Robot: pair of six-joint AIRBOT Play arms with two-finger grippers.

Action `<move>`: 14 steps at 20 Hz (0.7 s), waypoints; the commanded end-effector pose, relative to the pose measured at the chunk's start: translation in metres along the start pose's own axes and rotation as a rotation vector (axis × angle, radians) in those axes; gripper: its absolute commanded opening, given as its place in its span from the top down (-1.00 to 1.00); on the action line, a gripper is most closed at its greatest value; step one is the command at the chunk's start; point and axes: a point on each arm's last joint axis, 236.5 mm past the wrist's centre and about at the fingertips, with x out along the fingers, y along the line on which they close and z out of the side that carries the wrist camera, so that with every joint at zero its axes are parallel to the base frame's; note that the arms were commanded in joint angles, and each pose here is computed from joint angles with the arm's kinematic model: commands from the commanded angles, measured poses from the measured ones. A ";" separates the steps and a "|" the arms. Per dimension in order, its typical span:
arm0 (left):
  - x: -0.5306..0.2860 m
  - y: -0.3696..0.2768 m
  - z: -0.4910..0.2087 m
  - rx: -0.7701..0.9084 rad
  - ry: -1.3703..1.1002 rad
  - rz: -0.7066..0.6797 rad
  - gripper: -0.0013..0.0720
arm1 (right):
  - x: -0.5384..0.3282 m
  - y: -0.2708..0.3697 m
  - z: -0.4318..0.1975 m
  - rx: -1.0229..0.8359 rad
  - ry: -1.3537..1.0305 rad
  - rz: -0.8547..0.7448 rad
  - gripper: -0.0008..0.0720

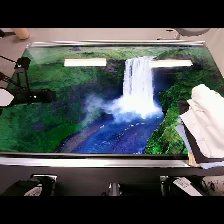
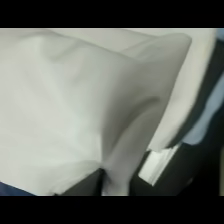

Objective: Fold the shirts.

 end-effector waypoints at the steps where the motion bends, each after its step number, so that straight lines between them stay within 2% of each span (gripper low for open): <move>1: 0.000 -0.007 0.000 -0.003 -0.001 -0.020 0.90 | 0.059 -0.051 -0.030 0.017 0.048 -0.116 -0.67; 2: -0.001 -0.008 -0.001 0.008 0.005 -0.022 0.90 | 0.062 -0.051 -0.024 -0.045 0.027 -0.113 -0.95; 4: -0.007 -0.010 0.001 0.045 0.012 -0.022 0.91 | 0.038 -0.032 0.010 -0.097 -0.121 -0.074 -0.88; 7: -0.028 0.012 0.045 0.121 -0.068 0.102 0.91 | -0.044 0.079 0.067 -0.264 -0.469 0.195 -0.83; 8: -0.033 0.028 0.062 0.124 -0.071 0.186 0.91 | -0.067 0.126 0.065 -0.373 -0.540 0.251 -0.80; 10: -0.035 0.058 0.081 0.113 -0.028 0.343 0.91 | -0.071 0.211 0.021 -0.635 -0.555 0.307 -0.80; 11: -0.026 0.060 0.082 0.085 0.009 0.357 0.87 | -0.055 0.241 -0.011 -0.752 -0.525 0.298 -0.80; 12: -0.013 0.054 0.074 0.046 0.060 0.328 0.34 | -0.030 0.260 -0.043 -0.848 -0.478 0.241 -0.80; 13: 0.000 0.046 0.057 0.009 0.131 0.293 -0.64 | -0.004 0.268 -0.069 -0.916 -0.425 0.165 -0.80; 14: 0.011 0.041 0.031 -0.006 0.235 0.272 -1.00 | 0.026 0.269 -0.096 -0.980 -0.335 0.092 -0.84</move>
